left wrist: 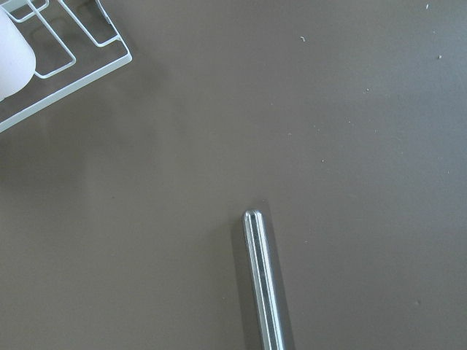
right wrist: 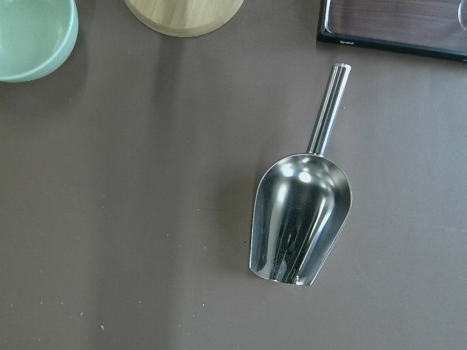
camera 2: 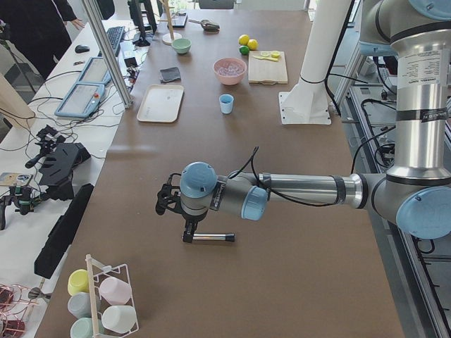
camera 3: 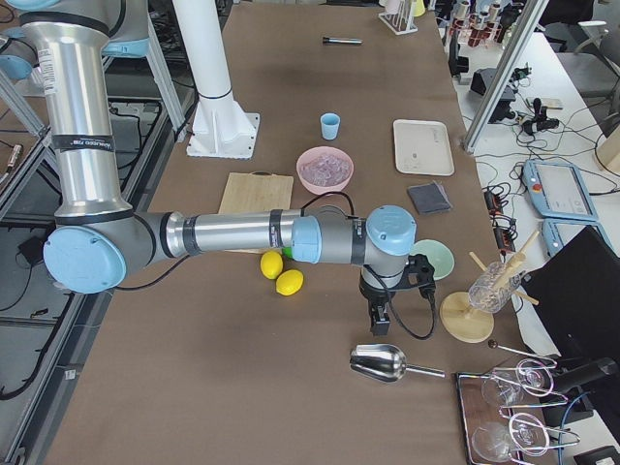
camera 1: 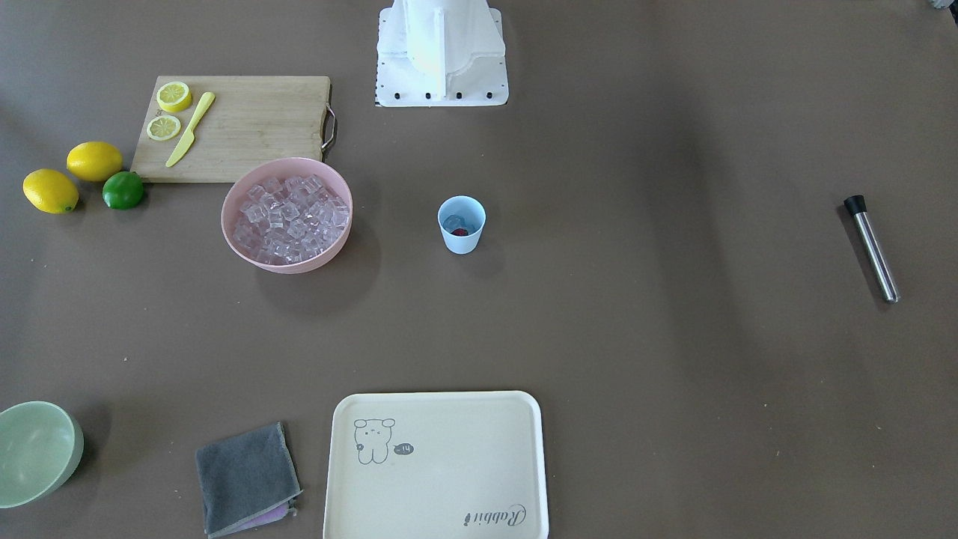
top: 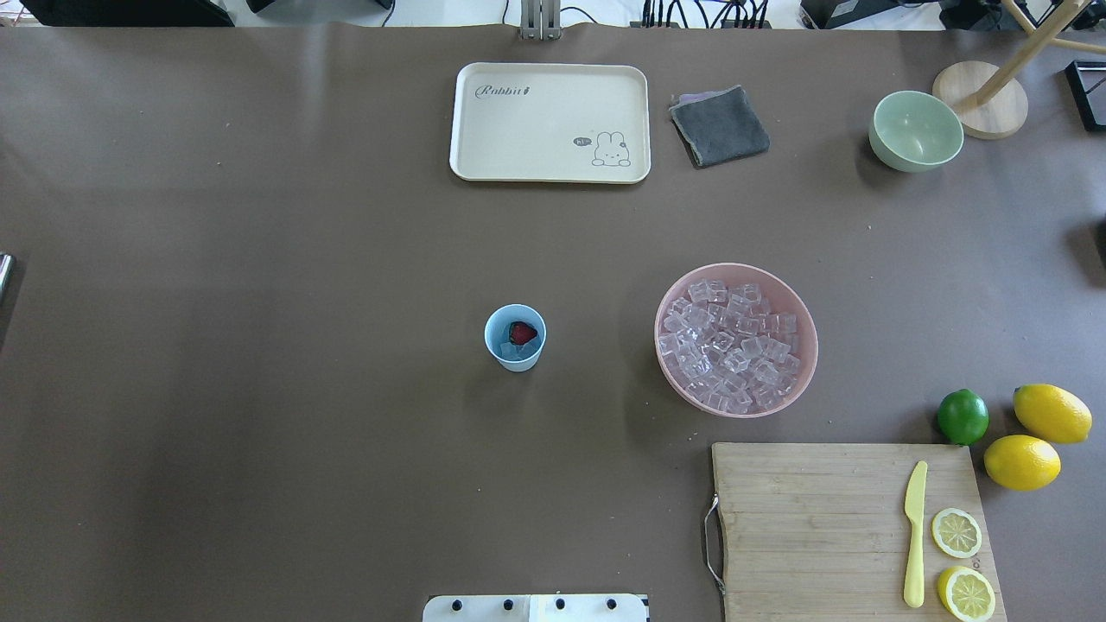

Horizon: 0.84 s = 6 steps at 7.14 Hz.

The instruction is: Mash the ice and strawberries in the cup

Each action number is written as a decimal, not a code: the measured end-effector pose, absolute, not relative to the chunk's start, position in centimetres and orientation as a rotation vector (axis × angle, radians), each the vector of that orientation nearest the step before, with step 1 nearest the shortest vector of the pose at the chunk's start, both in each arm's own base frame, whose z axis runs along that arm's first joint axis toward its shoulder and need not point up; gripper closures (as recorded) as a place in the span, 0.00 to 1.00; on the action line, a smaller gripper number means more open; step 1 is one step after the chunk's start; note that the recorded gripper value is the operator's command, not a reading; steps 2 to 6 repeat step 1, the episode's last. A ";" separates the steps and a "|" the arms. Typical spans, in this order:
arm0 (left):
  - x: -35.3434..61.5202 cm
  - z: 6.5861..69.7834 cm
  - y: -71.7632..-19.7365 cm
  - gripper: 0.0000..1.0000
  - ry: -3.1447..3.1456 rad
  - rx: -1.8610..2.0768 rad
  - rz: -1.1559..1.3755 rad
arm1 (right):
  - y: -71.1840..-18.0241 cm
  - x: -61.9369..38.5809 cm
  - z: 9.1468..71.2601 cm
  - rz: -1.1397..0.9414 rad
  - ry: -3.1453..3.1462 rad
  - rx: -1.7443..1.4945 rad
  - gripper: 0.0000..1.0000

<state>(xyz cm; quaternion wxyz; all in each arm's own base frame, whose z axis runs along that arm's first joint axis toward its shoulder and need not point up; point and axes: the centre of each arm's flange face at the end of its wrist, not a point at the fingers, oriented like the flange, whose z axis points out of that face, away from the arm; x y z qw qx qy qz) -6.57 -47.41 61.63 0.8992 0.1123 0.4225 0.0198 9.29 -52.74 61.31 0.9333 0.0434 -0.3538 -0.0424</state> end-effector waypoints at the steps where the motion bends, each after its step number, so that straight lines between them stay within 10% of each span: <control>1: -6.6 61.5 -47.6 0.01 0.875 0.233 0.040 | -52.8 9.3 61.5 -0.087 -0.724 0.086 0.00; 6: -6.6 61.5 -47.6 0.01 0.875 0.233 0.040 | -52.8 9.3 61.5 -0.087 -0.724 0.086 0.00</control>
